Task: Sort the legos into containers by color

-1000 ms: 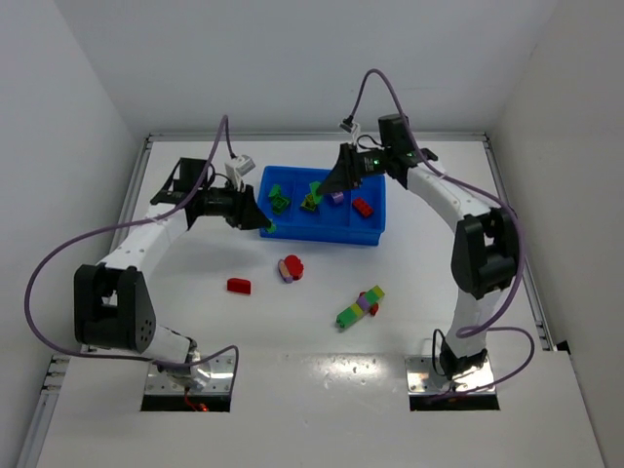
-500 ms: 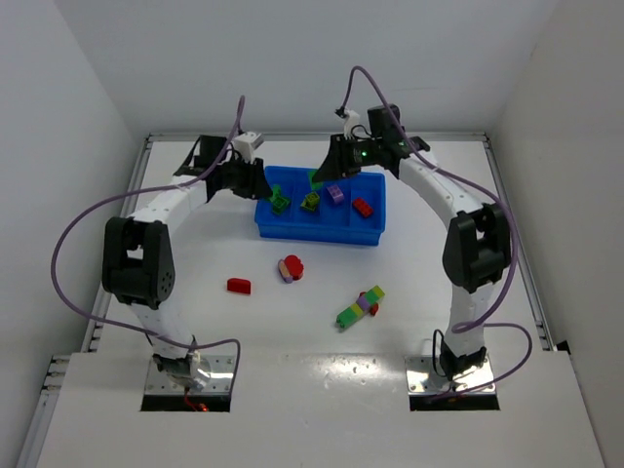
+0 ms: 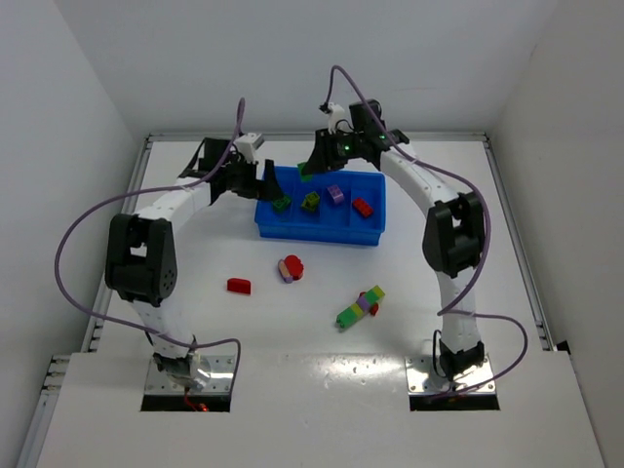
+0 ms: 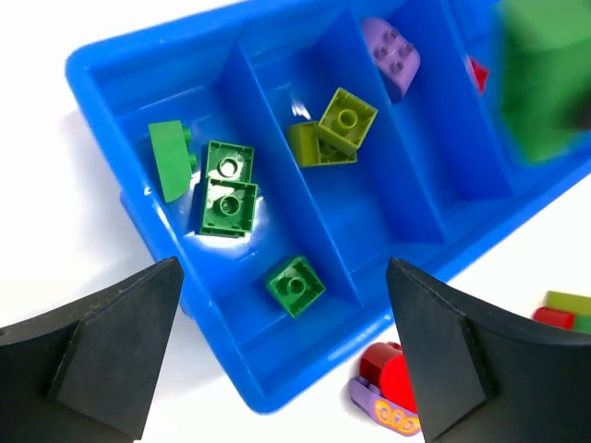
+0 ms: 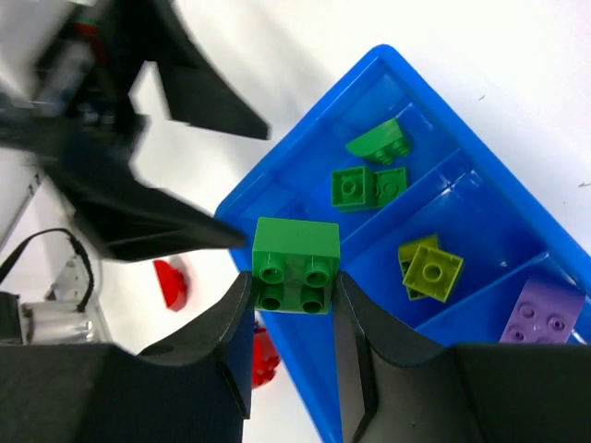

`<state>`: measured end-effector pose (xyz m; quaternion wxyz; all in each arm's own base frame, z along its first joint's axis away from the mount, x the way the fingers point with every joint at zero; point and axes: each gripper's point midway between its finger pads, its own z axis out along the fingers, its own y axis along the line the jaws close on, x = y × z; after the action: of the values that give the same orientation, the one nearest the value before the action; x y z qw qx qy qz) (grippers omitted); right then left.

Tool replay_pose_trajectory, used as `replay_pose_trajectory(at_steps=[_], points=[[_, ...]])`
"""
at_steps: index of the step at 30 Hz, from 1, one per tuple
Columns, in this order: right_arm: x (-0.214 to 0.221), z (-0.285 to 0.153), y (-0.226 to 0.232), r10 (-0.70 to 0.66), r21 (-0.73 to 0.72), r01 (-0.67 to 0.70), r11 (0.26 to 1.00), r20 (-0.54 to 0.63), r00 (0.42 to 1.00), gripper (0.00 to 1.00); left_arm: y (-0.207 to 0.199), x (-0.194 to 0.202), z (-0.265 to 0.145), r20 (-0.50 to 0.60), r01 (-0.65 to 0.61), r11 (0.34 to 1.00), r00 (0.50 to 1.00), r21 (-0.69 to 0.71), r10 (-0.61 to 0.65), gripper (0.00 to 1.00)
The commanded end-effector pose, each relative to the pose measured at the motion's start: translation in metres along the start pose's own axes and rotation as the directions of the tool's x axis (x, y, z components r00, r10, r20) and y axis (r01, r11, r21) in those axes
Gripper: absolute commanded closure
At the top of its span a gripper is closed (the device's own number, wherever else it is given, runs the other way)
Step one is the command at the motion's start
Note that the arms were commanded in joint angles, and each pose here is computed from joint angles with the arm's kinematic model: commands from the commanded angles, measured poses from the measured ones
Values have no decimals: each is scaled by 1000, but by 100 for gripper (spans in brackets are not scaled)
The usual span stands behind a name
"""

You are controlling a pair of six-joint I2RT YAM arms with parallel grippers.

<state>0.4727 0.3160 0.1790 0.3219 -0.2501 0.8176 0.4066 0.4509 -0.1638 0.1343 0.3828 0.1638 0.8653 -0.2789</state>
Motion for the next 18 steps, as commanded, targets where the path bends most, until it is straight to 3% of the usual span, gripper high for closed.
replay_pose_trajectory(at_steps=[1, 4, 7, 9, 11, 12, 15, 18], points=[[-17, 12, -1, -55, 9, 55, 998, 44, 998, 96, -18, -60, -44, 197, -28, 999, 980, 16, 24, 1], [-18, 28, 2, -62, -7, 63, 998, 44, 997, 96, -35, -95, -91, 321, -9, 999, 947, 39, -4, 0], [-11, 47, 10, -85, -23, 86, 996, 26, 996, 96, -39, -108, -134, 377, 81, 992, 919, 99, -113, 0], [-2, 56, 4, -77, -7, 77, 997, 8, 997, 96, -42, -110, -157, 386, 69, 985, 914, 160, -127, 0], [2, 70, 15, -112, -14, 112, 994, 8, 994, 96, -22, -107, -177, 410, 91, 985, 901, 149, -145, 0], [7, 74, 7, -113, 7, 113, 994, 0, 994, 96, -30, -99, -185, 382, 49, 974, 915, 219, -132, 0], [19, 96, 12, -152, 18, 152, 988, -24, 988, 95, -26, -76, -206, 353, -1, 966, 931, 260, -94, 0], [23, 103, 9, -185, 33, 186, 982, -37, 982, 86, -13, -52, -221, 336, -55, 993, 942, 109, 15, 0]])
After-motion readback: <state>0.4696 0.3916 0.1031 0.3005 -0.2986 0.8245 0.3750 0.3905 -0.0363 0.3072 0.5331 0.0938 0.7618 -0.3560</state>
